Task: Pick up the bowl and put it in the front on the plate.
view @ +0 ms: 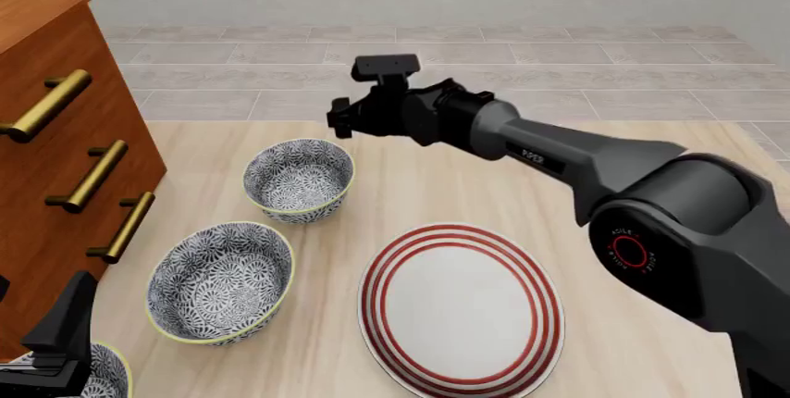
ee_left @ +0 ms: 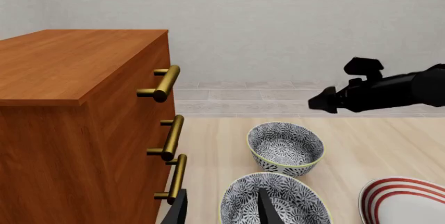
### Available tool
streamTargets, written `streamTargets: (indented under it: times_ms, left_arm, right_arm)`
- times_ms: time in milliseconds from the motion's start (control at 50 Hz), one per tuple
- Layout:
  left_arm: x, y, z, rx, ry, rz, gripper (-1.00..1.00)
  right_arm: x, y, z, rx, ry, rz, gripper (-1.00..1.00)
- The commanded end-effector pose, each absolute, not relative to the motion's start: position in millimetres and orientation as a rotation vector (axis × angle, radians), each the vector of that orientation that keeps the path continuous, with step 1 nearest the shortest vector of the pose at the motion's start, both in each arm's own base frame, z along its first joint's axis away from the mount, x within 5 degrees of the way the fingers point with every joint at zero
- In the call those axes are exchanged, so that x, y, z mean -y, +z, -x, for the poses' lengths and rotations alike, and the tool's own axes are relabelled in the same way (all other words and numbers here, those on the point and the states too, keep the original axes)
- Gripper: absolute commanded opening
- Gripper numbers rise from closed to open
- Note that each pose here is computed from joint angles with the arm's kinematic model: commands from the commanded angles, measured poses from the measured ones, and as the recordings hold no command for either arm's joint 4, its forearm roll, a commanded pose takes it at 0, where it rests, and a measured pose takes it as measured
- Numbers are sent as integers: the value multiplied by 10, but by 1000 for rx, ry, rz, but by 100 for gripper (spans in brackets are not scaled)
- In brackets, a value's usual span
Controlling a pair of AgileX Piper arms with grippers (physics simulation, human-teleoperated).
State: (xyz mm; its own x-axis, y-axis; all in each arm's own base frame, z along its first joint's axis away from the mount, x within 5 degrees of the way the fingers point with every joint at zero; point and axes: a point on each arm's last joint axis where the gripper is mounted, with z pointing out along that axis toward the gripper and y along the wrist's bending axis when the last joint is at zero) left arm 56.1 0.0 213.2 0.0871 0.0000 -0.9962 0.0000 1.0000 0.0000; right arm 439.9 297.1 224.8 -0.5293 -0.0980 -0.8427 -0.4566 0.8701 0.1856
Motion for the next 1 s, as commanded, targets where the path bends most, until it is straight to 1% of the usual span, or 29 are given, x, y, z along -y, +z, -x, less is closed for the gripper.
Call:
streamTargets:
  times_ms: [20,440,800,1000]
  left_arm:
    - [0,2132,-561,-1484,0,0,100]
    - [0,2132,-561,-1484,0,0,100]
    - [0,2132,-561,-1484,0,0,100]
    - [0,2132,-561,-1484,0,0,100]
  right_arm:
    - [-2991,2121,-4464,-2117,480,392,100]
    - [-3048,1930,-4608,-2150,459,403,100]
    - [-3110,1805,-4642,-2169,458,409,100]
    - [-3154,1679,-4667,-2189,454,414,100]
